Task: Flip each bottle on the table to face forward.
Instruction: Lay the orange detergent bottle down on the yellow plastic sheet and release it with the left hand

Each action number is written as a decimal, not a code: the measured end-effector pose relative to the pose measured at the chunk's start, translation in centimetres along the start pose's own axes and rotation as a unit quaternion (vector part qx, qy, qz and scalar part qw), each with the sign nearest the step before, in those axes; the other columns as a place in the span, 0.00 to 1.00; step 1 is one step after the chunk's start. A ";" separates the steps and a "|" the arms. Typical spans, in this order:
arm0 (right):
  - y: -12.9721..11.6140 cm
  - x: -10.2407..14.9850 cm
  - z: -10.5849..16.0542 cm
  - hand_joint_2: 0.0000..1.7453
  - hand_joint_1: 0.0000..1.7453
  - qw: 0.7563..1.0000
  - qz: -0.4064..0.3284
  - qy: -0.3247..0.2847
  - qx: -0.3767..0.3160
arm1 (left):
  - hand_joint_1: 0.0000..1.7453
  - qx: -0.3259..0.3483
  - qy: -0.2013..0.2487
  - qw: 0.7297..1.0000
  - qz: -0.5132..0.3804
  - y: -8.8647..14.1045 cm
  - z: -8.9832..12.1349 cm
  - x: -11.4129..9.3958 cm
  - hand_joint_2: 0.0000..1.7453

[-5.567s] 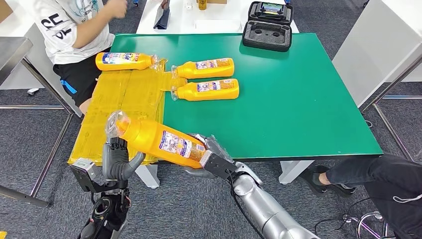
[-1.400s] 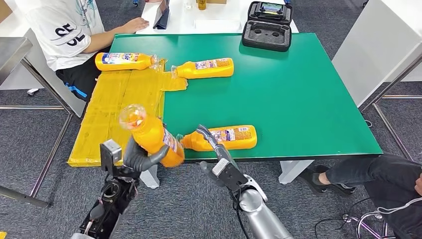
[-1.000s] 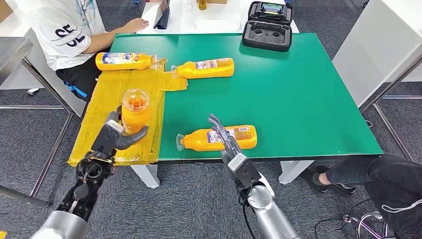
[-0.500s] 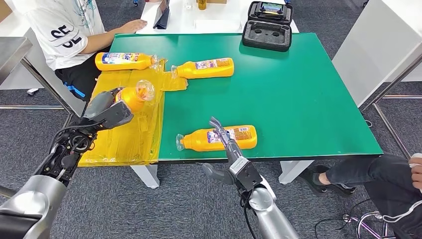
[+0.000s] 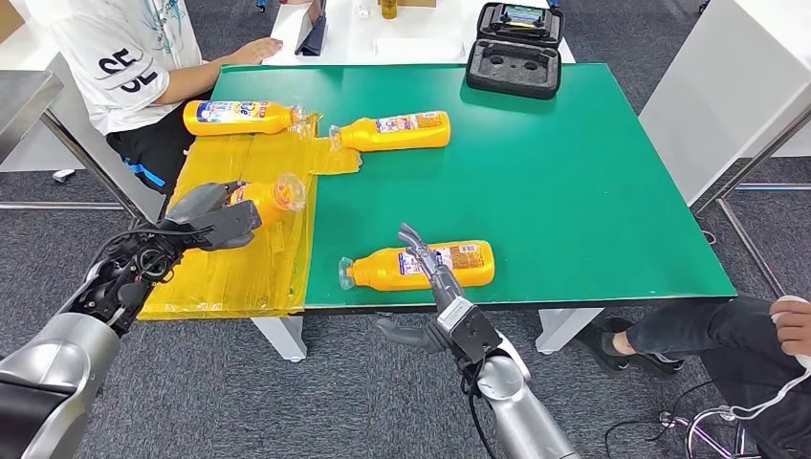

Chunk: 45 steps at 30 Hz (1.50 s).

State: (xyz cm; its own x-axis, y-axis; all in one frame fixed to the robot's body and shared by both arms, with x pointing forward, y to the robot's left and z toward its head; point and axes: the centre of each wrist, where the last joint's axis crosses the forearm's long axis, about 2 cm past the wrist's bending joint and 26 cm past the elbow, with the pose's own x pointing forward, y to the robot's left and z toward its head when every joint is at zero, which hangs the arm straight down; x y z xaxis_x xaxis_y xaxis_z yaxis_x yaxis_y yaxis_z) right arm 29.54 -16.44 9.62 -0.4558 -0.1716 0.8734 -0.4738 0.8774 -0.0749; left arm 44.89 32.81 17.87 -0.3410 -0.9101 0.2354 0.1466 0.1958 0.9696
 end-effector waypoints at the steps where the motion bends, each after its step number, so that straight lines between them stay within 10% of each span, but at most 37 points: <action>1: 0.0 0.0 0.0 1.00 0.00 1.000 0.000 0.001 0.001 | 1.00 -0.006 0.000 1.000 -0.005 0.0 -0.1 0.0 1.00; 45: 0.2 -0.9 -0.8 1.00 0.00 0.999 -0.006 0.024 0.039 | 1.00 -0.100 0.050 0.988 -0.101 -4.8 0.4 1.6 1.00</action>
State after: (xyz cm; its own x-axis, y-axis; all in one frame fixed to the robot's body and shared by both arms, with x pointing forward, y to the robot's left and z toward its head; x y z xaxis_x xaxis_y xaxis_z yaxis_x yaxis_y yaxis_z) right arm 30.51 -15.72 9.18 -0.4141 -0.1591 0.8962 -0.5380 0.8370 -0.1000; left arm 43.27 30.53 13.62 -0.2895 -0.9570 0.0200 0.2697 -0.0615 0.9610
